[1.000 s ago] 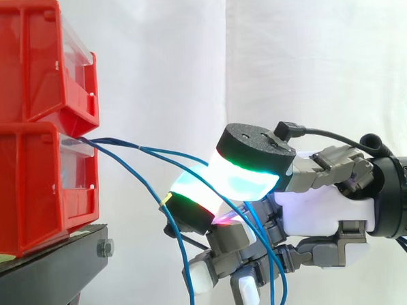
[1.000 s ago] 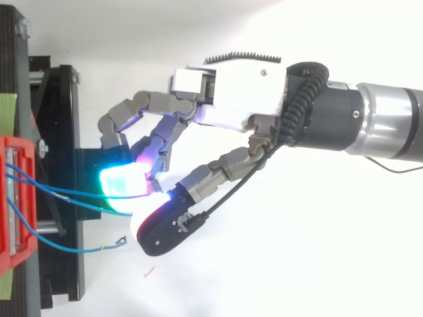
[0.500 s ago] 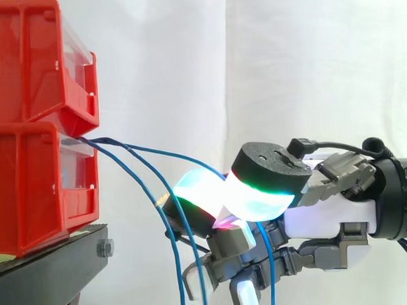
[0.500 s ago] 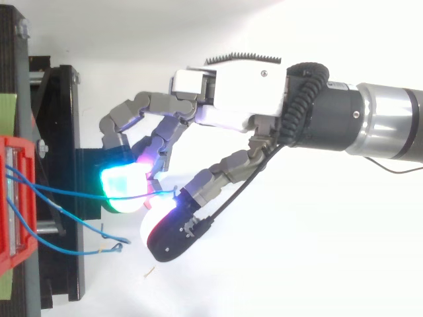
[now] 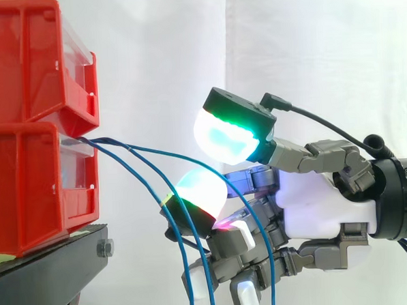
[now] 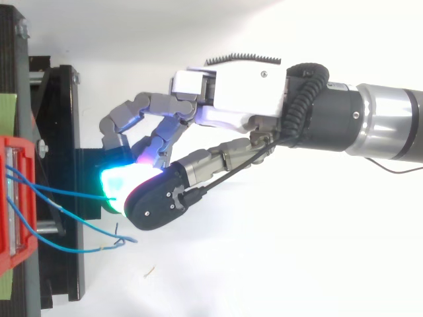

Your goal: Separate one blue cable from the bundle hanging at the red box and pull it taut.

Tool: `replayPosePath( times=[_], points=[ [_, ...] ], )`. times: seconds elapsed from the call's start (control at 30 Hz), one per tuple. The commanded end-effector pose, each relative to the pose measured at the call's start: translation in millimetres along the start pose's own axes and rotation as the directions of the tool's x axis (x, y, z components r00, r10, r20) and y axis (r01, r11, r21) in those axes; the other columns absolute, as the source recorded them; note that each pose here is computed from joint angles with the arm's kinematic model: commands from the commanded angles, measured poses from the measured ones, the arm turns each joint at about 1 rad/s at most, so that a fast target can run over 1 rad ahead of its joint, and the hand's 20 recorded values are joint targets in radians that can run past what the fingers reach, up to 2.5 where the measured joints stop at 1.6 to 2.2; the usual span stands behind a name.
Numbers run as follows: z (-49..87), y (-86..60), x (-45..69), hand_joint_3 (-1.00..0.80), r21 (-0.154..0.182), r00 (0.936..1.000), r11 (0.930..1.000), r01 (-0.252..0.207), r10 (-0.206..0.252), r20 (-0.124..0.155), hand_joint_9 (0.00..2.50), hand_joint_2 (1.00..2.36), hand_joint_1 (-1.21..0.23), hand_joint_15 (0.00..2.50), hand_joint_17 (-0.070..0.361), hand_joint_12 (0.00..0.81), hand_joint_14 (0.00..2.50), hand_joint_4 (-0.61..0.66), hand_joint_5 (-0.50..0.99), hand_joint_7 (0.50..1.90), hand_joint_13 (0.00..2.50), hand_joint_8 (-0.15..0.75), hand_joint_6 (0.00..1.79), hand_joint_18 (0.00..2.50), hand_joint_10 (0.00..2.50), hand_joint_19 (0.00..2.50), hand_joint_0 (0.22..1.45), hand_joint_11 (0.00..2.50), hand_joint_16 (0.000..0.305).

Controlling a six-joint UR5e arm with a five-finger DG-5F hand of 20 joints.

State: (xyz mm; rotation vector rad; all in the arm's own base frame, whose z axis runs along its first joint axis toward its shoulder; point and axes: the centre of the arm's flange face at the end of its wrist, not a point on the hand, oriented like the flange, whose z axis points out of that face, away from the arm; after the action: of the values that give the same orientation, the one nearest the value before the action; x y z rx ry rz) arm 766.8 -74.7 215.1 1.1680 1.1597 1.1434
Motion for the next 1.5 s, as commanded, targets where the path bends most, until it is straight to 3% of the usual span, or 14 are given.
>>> replayPosePath(
  times=[0.0, 0.23, 0.5, 0.93, 1.03, 1.17, 1.33, 1.47],
  points=[
    [-0.2, 0.0, 0.6, -0.50, 0.001, 1.0000, 1.0000, 0.000, 0.000, -0.002, 1.04, 1.00, -0.60, 0.60, 0.112, 0.422, 0.02, 0.17, -0.15, 1.25, 0.77, 0.379, 0.78, 0.87, 0.03, 0.72, 0.60, 1.06, 0.050],
    [-0.5, -0.3, 0.6, -0.35, 0.004, 1.0000, 1.0000, 0.001, -0.001, -0.002, 1.04, 1.01, -0.70, 0.60, 0.111, 0.423, 0.02, 0.14, -0.16, 1.25, 0.77, 0.381, 0.81, 0.87, 0.03, 0.72, 0.63, 1.06, 0.049],
    [-0.4, -0.3, 1.8, -0.12, 0.004, 1.0000, 1.0000, 0.001, -0.001, -0.004, 1.07, 1.03, -0.76, 0.60, 0.111, 0.416, 0.02, 0.01, -0.14, 1.30, 0.77, 0.367, 0.83, 0.87, 0.03, 0.71, 0.60, 1.06, 0.049],
    [-0.9, -0.7, 1.7, 0.01, 0.009, 1.0000, 1.0000, 0.001, -0.001, -0.004, 1.11, 1.03, -0.80, 0.59, 0.109, 0.414, 0.02, -0.05, -0.13, 1.42, 0.76, 0.371, 0.85, 0.86, 0.03, 0.71, 0.62, 1.11, 0.049],
    [-1.9, -1.8, 1.8, 0.02, 0.019, 1.0000, 0.9998, 0.003, -0.003, -0.006, 1.13, 1.03, -0.79, 0.60, 0.109, 0.413, 0.02, -0.04, -0.13, 1.42, 0.76, 0.374, 0.85, 0.86, 0.03, 0.71, 0.62, 1.15, 0.048],
    [-7.3, -5.5, 1.6, 0.01, 0.069, 0.9999, 0.9976, 0.007, -0.006, -0.014, 1.17, 1.03, -0.79, 0.63, 0.108, 0.412, 0.02, -0.03, -0.13, 1.41, 0.80, 0.371, 0.86, 0.87, 0.03, 0.72, 0.62, 1.27, 0.048],
    [-13.8, 10.0, -0.4, 0.00, 0.096, 0.9998, 0.9953, 0.014, -0.013, -0.016, 1.21, 1.03, -0.78, 0.88, 0.107, 0.422, 0.03, -0.03, -0.14, 1.40, 0.90, 0.364, 0.86, 0.92, 0.03, 0.78, 0.62, 1.36, 0.048],
    [-22.5, 24.3, -2.7, 0.00, 0.138, 0.9996, 0.9902, 0.024, -0.022, -0.019, 1.21, 1.03, -0.79, 1.05, 0.108, 0.423, 0.03, -0.03, -0.14, 1.39, 0.96, 0.364, 0.86, 0.93, 0.02, 0.82, 0.63, 1.39, 0.048]
  ],
)
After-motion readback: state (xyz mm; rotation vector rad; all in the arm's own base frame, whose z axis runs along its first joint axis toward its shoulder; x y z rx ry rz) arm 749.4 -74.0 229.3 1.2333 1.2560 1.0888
